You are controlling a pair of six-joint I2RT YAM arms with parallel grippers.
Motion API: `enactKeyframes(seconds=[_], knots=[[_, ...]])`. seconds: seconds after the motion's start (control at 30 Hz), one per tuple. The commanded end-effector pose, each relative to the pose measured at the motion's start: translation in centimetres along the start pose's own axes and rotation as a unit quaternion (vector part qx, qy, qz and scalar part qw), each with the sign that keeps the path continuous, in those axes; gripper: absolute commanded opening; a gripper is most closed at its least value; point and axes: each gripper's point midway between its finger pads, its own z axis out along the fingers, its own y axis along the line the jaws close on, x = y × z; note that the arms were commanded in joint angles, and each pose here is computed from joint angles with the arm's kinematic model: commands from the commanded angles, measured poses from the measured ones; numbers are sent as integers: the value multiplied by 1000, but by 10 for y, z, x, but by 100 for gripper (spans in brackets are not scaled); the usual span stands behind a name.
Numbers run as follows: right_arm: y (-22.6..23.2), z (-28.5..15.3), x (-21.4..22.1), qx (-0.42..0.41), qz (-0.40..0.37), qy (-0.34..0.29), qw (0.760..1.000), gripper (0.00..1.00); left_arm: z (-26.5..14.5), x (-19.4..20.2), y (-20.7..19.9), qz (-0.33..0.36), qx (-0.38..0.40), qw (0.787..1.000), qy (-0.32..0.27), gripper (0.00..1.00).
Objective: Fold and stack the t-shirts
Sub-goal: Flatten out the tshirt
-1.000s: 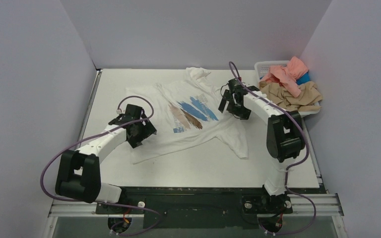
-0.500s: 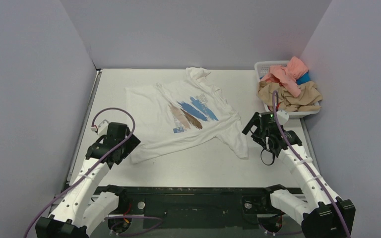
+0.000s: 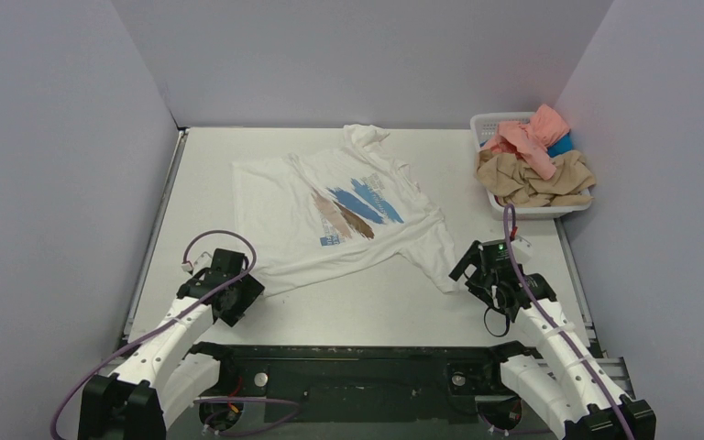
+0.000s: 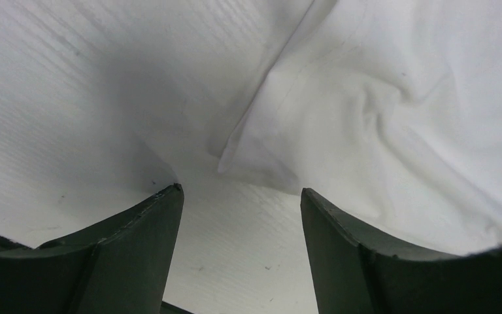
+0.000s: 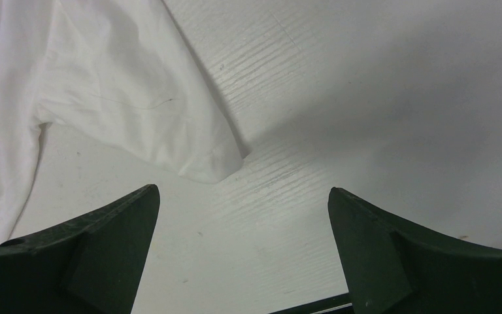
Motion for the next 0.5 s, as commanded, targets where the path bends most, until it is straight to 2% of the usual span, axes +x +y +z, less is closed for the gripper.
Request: enactKeyframes(seconds=[0.0, 0.07, 0.23, 0.27, 0.3, 0.33, 0.4, 0.47], knots=[[-9, 3, 5, 19, 1, 4, 1000, 96, 14, -13, -11, -32, 16, 999, -32, 76], [-10, 4, 6, 22, -2, 7, 1000, 96, 19, -13, -11, -37, 16, 999, -31, 72], [-14, 6, 6, 36, -3, 8, 999, 95, 28, -7, -10, -36, 9, 999, -16, 52], [-14, 7, 6, 39, -4, 10, 999, 95, 30, -6, -8, -34, 6, 999, -15, 41], [-14, 7, 6, 39, -4, 10, 999, 95, 32, -6, -7, -31, 3, 999, -15, 34], [-15, 8, 7, 42, -5, 12, 999, 95, 33, -5, -7, -30, 0, 999, -14, 19], [-14, 9, 8, 41, -8, 17, 999, 95, 35, -4, -8, -28, 1, 1000, -11, 0], [-13, 11, 10, 43, -9, 23, 999, 94, 34, -4, -12, -18, 9, 1000, -7, 0]])
